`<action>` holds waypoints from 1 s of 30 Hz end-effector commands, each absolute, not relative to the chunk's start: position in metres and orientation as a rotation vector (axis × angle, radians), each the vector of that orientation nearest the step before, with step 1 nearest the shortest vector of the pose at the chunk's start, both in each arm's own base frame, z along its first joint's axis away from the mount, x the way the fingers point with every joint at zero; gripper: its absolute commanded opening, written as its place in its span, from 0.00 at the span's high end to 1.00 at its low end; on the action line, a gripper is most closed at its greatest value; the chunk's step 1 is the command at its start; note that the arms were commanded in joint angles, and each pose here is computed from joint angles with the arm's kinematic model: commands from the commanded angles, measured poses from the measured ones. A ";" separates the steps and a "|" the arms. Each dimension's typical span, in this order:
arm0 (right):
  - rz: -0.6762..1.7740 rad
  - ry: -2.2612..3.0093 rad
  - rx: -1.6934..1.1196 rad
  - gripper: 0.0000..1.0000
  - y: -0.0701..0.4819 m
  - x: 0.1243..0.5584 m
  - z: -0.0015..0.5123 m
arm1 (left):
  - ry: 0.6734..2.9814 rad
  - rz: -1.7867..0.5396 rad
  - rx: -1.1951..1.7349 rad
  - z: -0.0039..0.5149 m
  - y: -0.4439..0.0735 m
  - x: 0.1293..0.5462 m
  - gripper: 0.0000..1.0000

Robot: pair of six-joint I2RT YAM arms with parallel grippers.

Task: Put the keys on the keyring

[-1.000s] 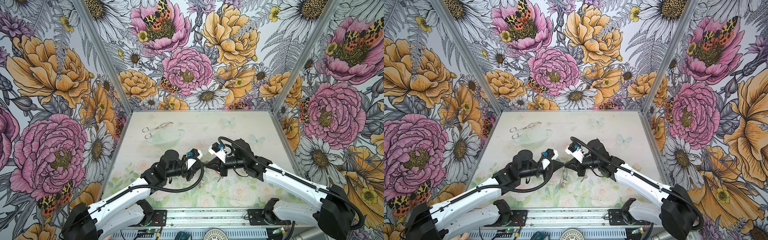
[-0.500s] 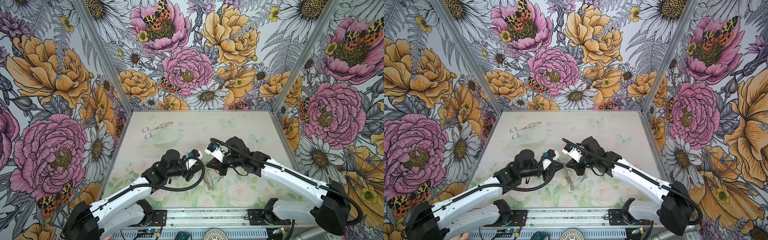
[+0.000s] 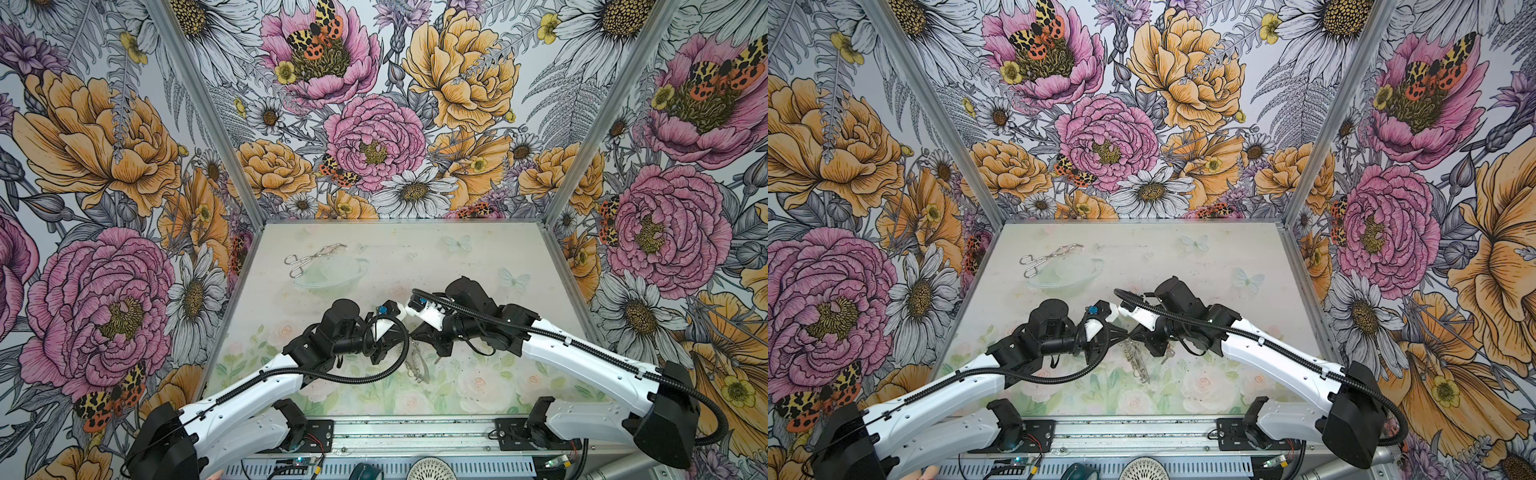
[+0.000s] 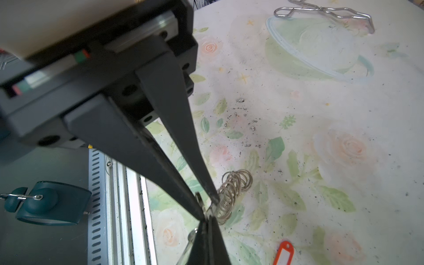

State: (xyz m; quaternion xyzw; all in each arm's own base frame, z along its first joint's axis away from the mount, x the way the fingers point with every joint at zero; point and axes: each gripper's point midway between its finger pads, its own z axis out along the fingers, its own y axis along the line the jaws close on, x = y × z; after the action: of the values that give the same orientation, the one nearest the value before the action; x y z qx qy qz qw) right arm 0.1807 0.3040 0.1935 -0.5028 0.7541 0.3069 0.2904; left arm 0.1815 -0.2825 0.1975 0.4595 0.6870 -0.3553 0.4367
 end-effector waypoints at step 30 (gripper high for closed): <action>0.718 2.064 -0.947 0.61 0.280 0.242 0.200 | 1.475 -0.710 0.948 0.222 -0.280 0.206 1.00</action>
State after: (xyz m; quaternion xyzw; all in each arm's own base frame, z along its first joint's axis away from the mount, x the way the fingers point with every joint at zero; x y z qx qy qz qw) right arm 0.2345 0.2758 0.2013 -0.3882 0.8027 0.2765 0.3584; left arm 0.1956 -0.2826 0.2045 0.4220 0.6505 -0.3266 0.5404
